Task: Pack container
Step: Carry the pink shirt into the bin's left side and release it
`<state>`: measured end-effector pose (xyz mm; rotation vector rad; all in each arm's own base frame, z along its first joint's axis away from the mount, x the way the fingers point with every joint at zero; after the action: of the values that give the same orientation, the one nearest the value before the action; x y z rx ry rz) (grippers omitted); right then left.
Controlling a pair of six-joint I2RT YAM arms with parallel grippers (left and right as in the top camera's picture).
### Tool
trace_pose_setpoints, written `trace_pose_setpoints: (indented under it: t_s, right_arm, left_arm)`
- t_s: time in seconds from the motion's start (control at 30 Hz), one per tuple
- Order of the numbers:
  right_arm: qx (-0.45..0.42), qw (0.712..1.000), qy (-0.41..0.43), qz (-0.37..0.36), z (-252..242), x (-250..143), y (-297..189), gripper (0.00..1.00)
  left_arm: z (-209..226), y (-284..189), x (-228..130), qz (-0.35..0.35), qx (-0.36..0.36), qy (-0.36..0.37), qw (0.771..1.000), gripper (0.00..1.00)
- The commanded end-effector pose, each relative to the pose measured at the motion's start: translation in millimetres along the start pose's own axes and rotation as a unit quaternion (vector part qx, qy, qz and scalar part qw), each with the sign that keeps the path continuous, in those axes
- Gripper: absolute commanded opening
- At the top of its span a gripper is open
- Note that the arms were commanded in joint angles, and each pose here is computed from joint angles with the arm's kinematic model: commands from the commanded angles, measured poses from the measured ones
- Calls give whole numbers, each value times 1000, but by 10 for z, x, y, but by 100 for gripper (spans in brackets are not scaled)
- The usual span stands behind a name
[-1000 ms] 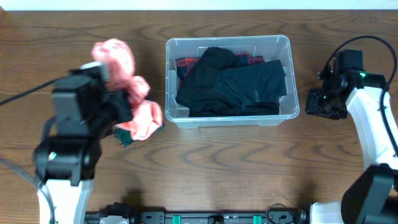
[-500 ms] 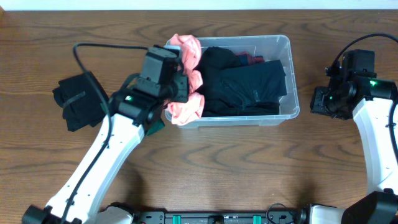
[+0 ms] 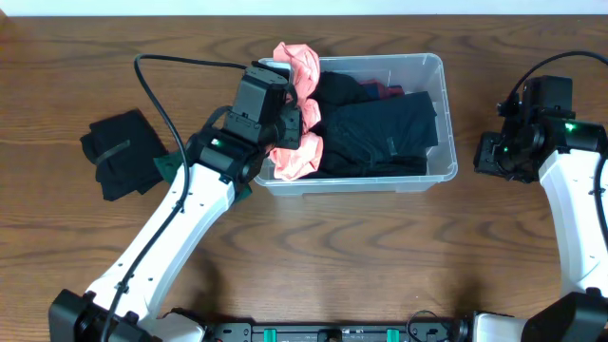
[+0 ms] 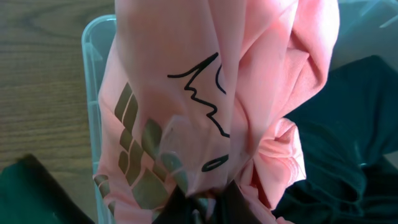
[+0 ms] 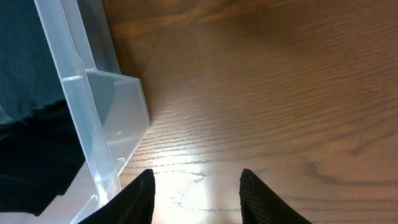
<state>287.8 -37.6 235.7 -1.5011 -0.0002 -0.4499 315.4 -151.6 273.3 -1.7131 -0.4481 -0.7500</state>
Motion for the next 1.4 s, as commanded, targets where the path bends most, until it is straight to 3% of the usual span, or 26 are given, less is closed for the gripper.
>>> trace_pose_setpoints:
  t_s: [0.0, 0.17, 0.2, 0.23, 0.27, 0.6, 0.73, 0.9, 1.27, 1.37]
  right_arm:
    - [-7, 1000, 12, -1, -36, -9, -9, 43]
    - [-7, 1000, 12, 0, -36, -13, -9, 43]
    - [-7, 1000, 12, 0, -36, -13, -9, 43]
    - [-7, 1000, 12, 0, -36, -14, -9, 43]
    - [-7, 1000, 12, 1, -36, -15, -9, 43]
    - [-7, 1000, 12, 2, -37, -18, -9, 43]
    - [-6, 1000, 12, -1, -35, -9, -9, 43]
    - [-7, 1000, 12, 1, -36, -16, -9, 43]
    - [-7, 1000, 12, 5, -38, -27, -9, 43]
    - [-7, 1000, 12, 5, -38, -27, -9, 43]
  left_arm:
    - [-7, 6, 96, -10, 13, 6, 1000, 6]
    - [-2, 155, 29, 15, 15, 8, 1000, 7]
    - [-5, 179, 14, 21, 13, 8, 1000, 29]
    - [-9, 196, 4, 25, 9, 8, 1000, 68]
    - [-15, 198, 2, 26, 6, 8, 1000, 99]
    - [3, -568, 290, -91, -11, 28, 995, 98]
    - [21, -628, 312, -102, -11, 26, 994, 98]
    - [-15, -341, 188, -56, -11, 33, 998, 99]
    - [37, 779, -365, 132, 20, 21, 991, 99]
    - [20, 838, -404, 143, 6, 19, 990, 99]
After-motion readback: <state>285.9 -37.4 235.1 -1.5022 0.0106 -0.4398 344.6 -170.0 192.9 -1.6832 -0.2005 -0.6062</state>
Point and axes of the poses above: each gripper's point midway between its finger pads, its own y axis out along the fingers, its own z axis along the line the jaws close on, x = y × z, the point moved 10 cm from there along -y, back along the fingers, and after that the axes turned 3 degrees about y, right-handed, at the moved point
